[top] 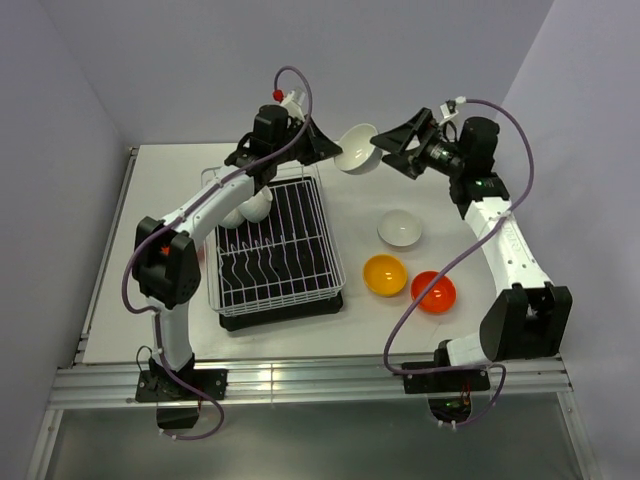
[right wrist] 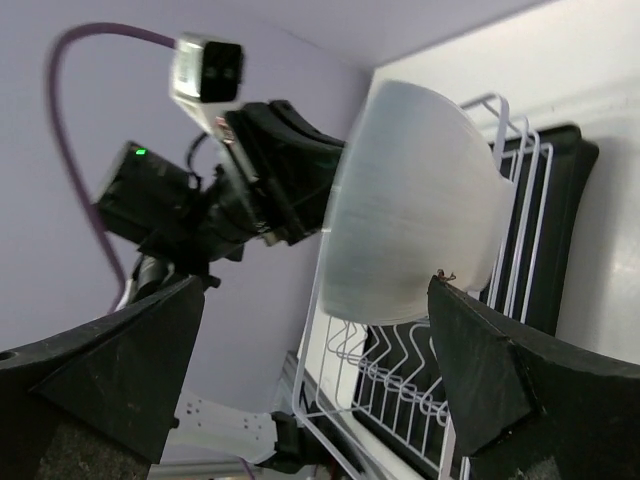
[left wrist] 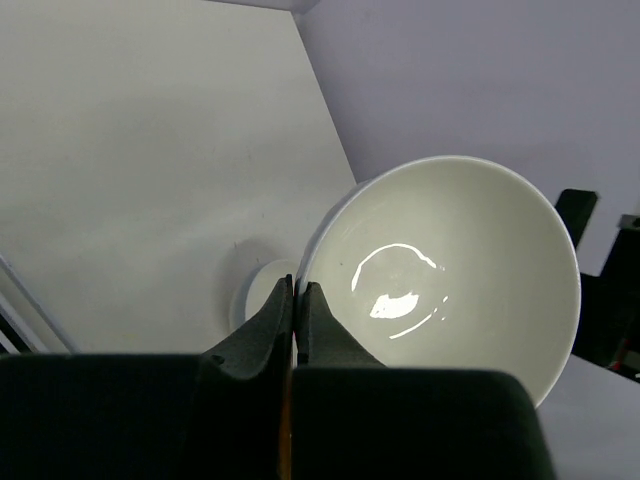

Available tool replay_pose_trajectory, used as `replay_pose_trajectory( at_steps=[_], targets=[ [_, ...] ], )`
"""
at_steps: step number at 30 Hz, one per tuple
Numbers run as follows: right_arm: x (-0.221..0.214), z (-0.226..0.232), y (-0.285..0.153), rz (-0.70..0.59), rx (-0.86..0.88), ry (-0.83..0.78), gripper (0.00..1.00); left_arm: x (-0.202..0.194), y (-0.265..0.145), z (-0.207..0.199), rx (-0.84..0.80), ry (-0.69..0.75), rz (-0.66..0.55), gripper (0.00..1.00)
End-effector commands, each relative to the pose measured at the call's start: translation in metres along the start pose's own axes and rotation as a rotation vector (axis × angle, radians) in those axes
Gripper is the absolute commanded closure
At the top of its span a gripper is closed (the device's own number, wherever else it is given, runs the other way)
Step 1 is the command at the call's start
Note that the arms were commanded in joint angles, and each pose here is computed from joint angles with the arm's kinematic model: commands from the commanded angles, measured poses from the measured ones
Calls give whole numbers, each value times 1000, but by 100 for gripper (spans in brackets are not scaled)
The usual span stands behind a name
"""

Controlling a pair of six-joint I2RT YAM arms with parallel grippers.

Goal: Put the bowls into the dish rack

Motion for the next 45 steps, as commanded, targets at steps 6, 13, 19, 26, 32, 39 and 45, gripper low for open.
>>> replay_pose_trajectory(
  at_steps=[6,13,19,26,32,39,45],
  targets=[
    [-10,12,27,26,-75,-1,0,33,-41,-60,-254,7,-96,100],
    [-16,5,33,47,-79,32,0,33,-43,-61,-268,1,-92,100],
    [-11,0,33,15,-182,-10,0,35,-45,-61,-269,-3,-92,100],
    [-10,6,36,11,-107,-44,0,30,-43,-56,-271,-20,-67,100],
    [-10,9,42,18,-71,-51,0,27,-43,-55,-285,-33,-53,100],
    [-9,18,40,-14,-51,-95,29,23,-43,-50,-279,-52,-36,100],
    [-5,21,39,-25,-68,-120,100,23,-42,-46,-245,-53,-40,98]
  ],
)
Point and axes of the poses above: each gripper's point midway between its finger pads, its own y axis out along the fingers, its own z axis along the line the jaws close on, x = y × z, the point moved 9 cm from there along -y, back along the fingers, and after that the axes turned 9 degrees about -y, right-handed, at the moved point
